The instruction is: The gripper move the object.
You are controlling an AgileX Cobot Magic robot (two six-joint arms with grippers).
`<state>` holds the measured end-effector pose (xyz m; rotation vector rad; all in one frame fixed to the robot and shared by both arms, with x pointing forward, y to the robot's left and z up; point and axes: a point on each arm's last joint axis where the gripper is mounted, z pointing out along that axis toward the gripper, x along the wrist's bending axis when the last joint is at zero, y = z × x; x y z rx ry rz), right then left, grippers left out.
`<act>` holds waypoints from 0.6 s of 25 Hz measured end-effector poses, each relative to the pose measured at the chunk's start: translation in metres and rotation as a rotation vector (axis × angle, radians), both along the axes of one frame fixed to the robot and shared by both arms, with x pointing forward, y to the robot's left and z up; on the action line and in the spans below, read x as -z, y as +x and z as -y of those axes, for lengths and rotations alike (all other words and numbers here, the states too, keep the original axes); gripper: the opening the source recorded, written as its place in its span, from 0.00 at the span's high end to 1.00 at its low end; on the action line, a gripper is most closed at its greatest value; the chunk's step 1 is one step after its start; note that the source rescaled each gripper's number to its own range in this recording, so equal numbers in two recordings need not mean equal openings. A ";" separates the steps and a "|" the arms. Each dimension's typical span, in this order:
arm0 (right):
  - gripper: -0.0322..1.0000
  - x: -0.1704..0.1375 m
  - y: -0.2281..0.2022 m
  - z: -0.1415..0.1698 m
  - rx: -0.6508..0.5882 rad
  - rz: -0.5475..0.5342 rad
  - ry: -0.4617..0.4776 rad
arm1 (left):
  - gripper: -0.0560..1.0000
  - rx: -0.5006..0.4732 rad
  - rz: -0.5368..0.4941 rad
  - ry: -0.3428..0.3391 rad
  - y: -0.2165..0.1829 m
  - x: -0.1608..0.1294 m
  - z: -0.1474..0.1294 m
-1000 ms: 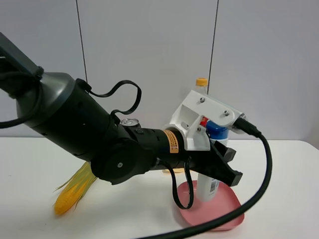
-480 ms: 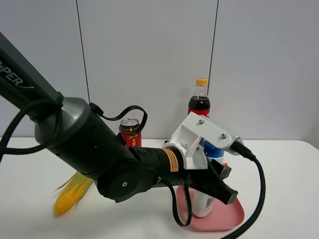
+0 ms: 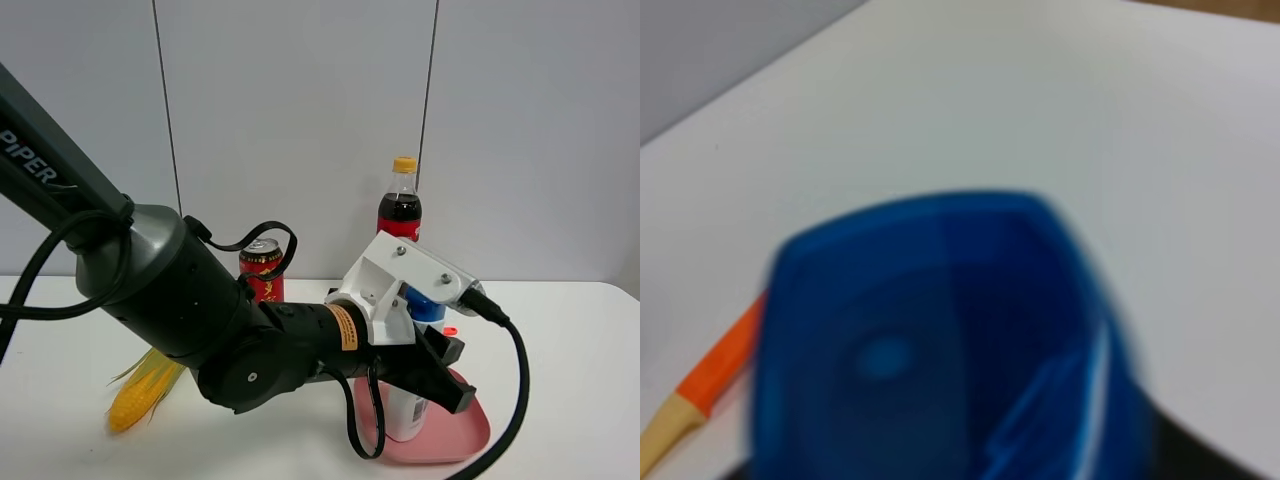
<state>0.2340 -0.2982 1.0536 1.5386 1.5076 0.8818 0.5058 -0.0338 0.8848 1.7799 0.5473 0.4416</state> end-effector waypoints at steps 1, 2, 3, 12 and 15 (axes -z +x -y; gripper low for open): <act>0.00 0.000 0.000 0.000 0.000 0.000 0.000 | 0.41 -0.011 -0.018 -0.023 0.000 -0.002 0.000; 0.00 0.000 0.000 0.000 0.000 0.000 0.000 | 0.24 -0.024 -0.040 -0.047 0.001 -0.003 0.000; 0.00 0.000 0.000 0.000 0.000 0.000 0.000 | 0.13 -0.033 -0.059 -0.066 0.001 -0.004 0.000; 0.00 0.000 0.000 0.000 0.000 0.000 0.000 | 0.00 -0.054 -0.111 -0.121 0.001 -0.009 0.000; 0.00 0.000 0.000 0.000 0.000 0.000 0.000 | 0.00 -0.052 -0.096 -0.140 0.001 -0.019 0.000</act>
